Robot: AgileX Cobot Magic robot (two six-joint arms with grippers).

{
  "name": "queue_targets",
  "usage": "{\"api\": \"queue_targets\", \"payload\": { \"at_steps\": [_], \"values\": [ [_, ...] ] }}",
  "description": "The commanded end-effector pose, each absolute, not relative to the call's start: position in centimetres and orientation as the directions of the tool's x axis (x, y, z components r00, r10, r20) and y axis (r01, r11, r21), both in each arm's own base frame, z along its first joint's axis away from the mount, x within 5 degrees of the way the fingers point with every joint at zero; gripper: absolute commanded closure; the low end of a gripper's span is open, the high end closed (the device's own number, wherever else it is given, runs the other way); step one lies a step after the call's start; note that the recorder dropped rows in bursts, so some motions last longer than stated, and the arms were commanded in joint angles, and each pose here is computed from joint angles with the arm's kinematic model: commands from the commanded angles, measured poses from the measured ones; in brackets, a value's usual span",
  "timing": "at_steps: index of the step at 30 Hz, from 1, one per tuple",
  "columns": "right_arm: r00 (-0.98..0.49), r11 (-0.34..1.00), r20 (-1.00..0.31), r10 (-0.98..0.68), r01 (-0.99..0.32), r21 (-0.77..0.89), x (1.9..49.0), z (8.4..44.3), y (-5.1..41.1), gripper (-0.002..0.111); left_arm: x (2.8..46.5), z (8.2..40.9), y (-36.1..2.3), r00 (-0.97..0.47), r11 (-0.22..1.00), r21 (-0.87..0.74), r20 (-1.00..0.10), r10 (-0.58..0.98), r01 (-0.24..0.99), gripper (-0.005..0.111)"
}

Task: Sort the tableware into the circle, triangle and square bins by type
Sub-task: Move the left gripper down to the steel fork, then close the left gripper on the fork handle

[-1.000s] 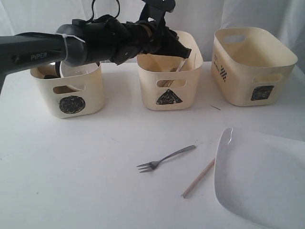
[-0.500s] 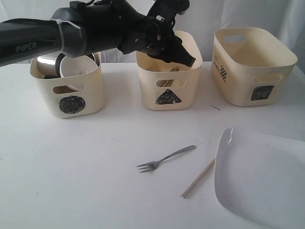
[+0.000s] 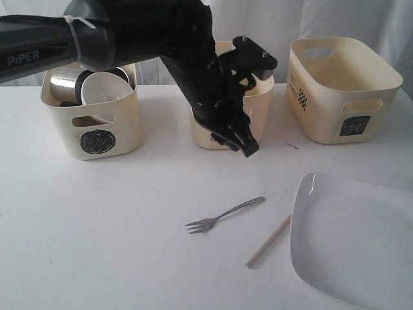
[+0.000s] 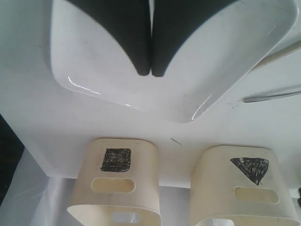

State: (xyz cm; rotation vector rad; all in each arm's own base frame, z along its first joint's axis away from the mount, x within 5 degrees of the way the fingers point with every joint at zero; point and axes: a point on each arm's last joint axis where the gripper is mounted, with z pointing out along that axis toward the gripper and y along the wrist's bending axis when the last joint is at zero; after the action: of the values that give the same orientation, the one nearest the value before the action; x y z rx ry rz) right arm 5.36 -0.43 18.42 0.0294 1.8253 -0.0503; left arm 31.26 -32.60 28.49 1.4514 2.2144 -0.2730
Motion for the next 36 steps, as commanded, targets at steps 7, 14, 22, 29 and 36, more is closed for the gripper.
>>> {"api": "queue_targets", "payload": {
  "at_steps": [7, 14, 22, 29, 36],
  "values": [
    [-0.251, 0.999, -0.968, -0.007, 0.049, -0.020, 5.3, 18.2, -0.4, 0.108, 29.5, 27.9, -32.1, -0.288, 0.304, -0.012, -0.361, 0.887, 0.953, 0.067],
    [-0.251, 0.999, -0.968, -0.007, 0.049, -0.020, 5.3, 18.2, -0.4, 0.108, 29.6, 23.9, -32.4, -0.323, 0.312, -0.086, -0.254, 0.912, 0.946, 0.063],
    [-0.251, 0.999, -0.968, -0.007, 0.049, -0.020, 5.3, 18.2, -0.4, 0.108, 29.4, 21.1, -33.7, -0.346, 0.295, -0.216, -0.262, 0.901, 0.931, 0.062],
    [-0.251, 0.999, -0.968, -0.007, 0.049, -0.020, 5.3, 18.2, -0.4, 0.108, 29.5, 20.4, -33.8, -0.330, 0.280, -0.212, -0.257, 0.908, 0.936, 0.059],
    [-0.251, 0.999, -0.968, -0.007, 0.049, -0.020, 5.3, 18.2, -0.4, 0.108, 30.1, 20.4, -34.1, -0.293, 0.257, -0.153, -0.312, 0.904, 0.954, 0.038]
  ]
}}
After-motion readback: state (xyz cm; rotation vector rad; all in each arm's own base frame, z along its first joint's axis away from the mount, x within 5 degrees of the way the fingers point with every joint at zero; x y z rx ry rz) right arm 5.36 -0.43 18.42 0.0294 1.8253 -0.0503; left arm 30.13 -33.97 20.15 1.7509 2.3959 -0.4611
